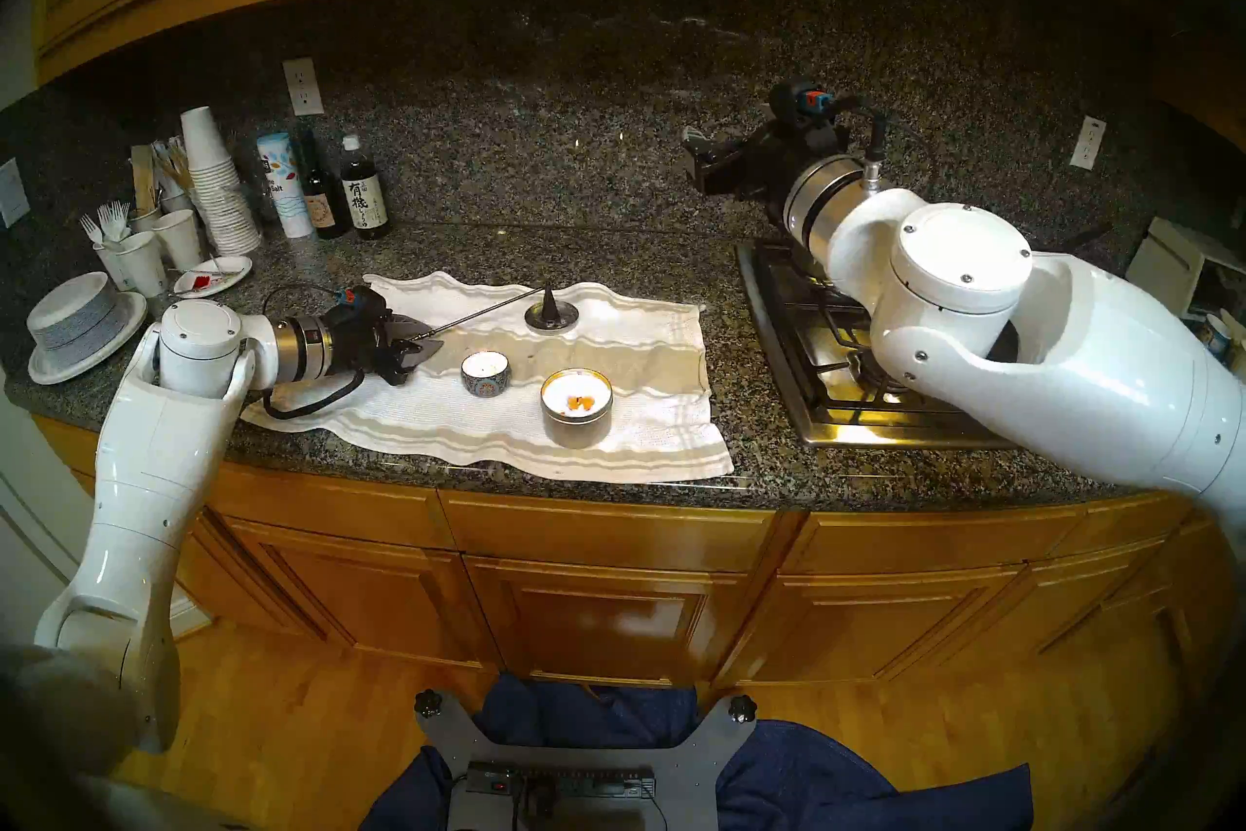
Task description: Put out candle flame
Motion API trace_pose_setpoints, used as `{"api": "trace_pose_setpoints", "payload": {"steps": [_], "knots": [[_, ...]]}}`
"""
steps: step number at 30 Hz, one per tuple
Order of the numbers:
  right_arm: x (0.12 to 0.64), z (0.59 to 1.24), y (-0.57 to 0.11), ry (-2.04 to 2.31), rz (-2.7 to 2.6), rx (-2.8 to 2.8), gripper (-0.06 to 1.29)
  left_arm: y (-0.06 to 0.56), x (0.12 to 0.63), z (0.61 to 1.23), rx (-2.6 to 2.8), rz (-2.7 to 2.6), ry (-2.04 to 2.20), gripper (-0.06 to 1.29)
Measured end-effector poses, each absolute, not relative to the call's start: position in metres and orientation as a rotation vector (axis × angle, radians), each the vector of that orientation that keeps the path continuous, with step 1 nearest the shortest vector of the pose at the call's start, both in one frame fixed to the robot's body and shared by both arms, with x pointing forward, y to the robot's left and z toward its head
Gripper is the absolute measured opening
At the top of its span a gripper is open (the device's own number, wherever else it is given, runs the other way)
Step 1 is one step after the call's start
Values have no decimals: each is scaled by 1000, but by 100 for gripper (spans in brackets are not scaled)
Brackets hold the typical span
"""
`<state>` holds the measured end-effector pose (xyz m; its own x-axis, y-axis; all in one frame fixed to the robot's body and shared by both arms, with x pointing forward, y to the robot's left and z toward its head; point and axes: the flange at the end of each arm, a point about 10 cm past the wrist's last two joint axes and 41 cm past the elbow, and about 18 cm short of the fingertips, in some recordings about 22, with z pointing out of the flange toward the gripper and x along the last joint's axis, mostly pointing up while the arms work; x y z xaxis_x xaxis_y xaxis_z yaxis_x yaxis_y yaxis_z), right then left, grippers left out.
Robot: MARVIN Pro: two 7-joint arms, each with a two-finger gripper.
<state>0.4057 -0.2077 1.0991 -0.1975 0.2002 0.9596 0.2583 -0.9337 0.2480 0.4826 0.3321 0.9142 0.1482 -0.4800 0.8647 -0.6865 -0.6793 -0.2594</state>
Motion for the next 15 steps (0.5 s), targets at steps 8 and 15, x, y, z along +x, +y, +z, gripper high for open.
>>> {"api": "trace_pose_setpoints", "payload": {"steps": [8, 15], "knots": [[404, 1099, -204, -563, -2331, -1957, 124, 334, 481, 913, 2222, 1537, -1154, 48], [402, 1099, -203, -561, -2332, -1956, 124, 335, 481, 913, 2218, 1535, -1157, 39]]}}
